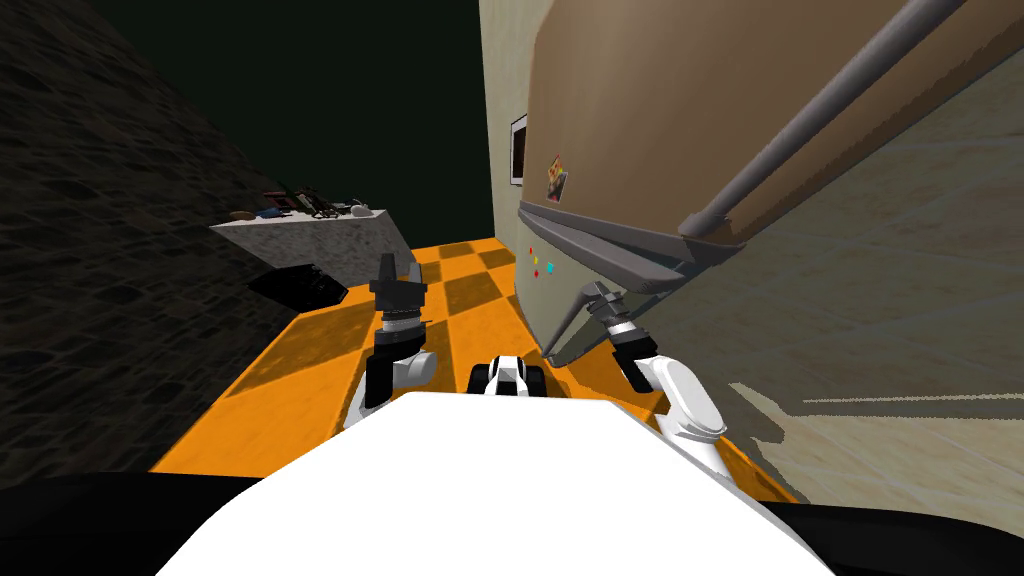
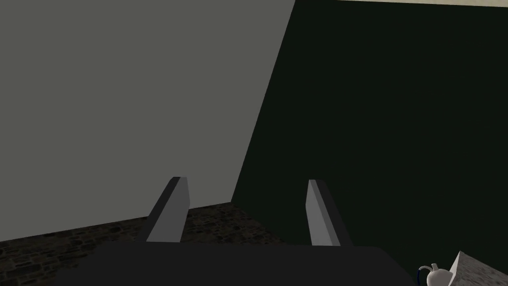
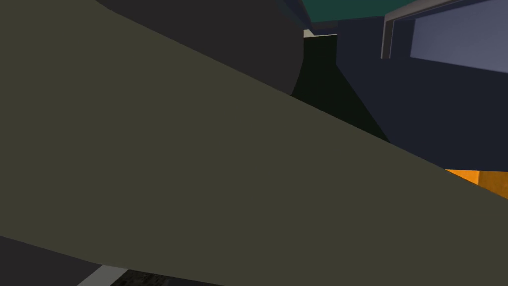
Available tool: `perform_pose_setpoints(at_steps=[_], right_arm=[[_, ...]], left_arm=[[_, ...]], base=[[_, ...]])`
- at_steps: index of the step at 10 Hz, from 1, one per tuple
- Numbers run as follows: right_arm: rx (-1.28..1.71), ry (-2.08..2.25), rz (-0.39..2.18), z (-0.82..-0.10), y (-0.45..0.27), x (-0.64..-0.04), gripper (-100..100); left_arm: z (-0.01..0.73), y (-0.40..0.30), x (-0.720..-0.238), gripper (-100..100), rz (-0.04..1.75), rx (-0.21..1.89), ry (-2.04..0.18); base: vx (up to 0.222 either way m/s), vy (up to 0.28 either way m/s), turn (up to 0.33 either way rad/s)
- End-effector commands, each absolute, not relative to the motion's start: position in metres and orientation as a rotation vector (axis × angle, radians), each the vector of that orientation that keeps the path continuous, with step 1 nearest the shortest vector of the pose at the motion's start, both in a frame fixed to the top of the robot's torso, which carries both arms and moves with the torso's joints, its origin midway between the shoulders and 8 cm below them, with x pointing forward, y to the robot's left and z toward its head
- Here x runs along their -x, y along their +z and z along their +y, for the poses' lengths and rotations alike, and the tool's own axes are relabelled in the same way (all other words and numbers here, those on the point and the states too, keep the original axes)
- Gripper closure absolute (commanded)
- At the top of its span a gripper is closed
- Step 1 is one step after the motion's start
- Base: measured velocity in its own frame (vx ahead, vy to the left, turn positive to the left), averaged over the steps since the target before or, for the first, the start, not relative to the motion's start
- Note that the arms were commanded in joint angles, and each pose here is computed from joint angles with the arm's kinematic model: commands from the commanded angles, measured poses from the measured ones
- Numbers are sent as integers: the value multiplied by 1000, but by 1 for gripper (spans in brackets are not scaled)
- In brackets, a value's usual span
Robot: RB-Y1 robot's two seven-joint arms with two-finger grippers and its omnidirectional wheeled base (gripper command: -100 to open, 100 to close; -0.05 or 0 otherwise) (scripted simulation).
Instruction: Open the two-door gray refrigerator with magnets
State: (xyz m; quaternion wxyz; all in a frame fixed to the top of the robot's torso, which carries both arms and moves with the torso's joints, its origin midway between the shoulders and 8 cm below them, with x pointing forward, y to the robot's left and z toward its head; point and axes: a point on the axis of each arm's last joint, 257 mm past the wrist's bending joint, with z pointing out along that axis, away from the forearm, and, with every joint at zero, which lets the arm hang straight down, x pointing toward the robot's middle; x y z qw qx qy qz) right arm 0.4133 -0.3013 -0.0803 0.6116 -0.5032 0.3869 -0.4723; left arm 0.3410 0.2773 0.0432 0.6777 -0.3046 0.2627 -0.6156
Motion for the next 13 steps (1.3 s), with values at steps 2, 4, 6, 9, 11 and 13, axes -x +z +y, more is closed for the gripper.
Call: perform_pose_setpoints(at_steps=[2,4,6,9,11,13], right_arm=[[1125,-1157,931,-324,-71,-413,100],[1114,-1183,950,-334,-70,-412,100],[1102,-1208,968,-344,-68,-410,100],[1084,-1247,1021,-361,-75,-405,100],[1071,-1272,1039,-369,-74,-403,100],[1057,-1297,1056,-377,-73,-400,100]], left_arm=[[277,43,-341,0,590,684,-1383],[277,43,-341,0,590,684,-1383],[277,43,-341,0,590,684,-1383],[277,43,-341,0,591,684,-1383],[277,43,-341,0,590,684,-1383],[277,43,-341,0,590,684,-1383]], base=[[-8,337,-46],[-42,327,-54],[-15,337,-47],[45,233,-57],[88,322,-67],[47,379,-53]])
